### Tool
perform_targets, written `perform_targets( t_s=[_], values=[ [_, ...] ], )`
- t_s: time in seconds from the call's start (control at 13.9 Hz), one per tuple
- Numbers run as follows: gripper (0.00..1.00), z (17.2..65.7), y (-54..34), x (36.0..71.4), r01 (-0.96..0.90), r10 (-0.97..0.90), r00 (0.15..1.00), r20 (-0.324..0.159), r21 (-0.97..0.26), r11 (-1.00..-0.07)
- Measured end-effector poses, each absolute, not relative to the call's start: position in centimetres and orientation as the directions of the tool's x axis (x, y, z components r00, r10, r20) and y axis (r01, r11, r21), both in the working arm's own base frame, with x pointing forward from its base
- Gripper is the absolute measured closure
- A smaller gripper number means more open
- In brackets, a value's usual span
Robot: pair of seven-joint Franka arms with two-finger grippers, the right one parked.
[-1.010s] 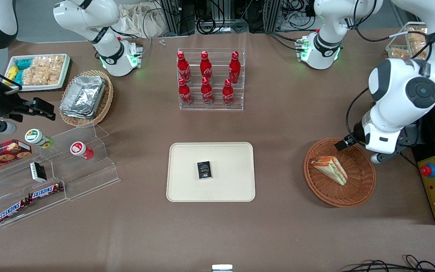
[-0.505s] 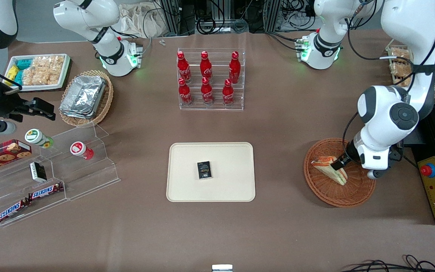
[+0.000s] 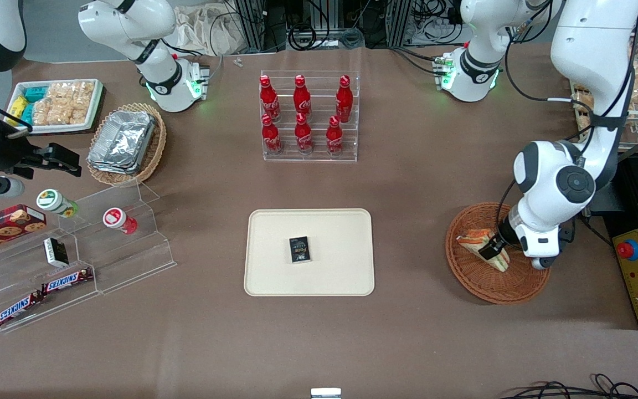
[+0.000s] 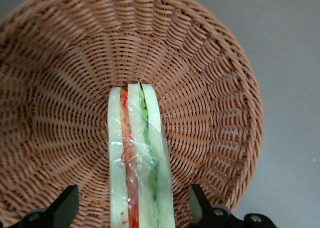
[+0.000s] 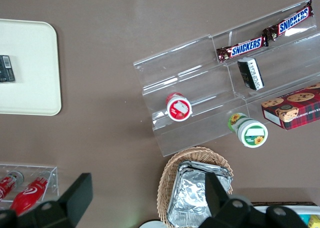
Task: Place sandwich from basket to tray
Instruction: 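Lower the left gripper onto the sandwich and close it, then lift the sandwich out of the basket with the left gripper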
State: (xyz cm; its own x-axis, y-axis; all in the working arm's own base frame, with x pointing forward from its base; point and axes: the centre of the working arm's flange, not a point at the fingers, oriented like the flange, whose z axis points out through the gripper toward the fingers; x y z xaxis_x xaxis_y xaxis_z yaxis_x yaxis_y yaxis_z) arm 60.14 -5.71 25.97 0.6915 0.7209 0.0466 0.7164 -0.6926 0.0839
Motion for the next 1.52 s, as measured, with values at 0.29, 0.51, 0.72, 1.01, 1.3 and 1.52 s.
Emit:
perform_targets(
  t_s=[0.29, 0.51, 0.72, 1.01, 1.3, 1.52],
  values=[
    [0.04, 23.9, -5.9, 60.0, 0.722, 0.724, 0.689, 0.029, 0.068, -0.689],
    [0.36, 23.9, -5.9, 60.2, 0.722, 0.725, 0.688, 0.031, 0.071, -0.689],
    [0.62, 25.8, -5.8, 61.0, 0.721, 0.727, 0.684, 0.055, 0.099, -0.686],
    [0.68, 33.4, -6.7, 60.6, 0.666, 0.667, 0.745, 0.024, 0.04, -0.745],
    [0.81, 39.9, -15.7, 59.0, 0.46, 0.459, 0.888, -0.029, 0.018, -0.888],
    [0.81, 39.4, -24.8, 56.7, 0.304, 0.301, 0.952, -0.054, 0.057, -0.951]
  ],
)
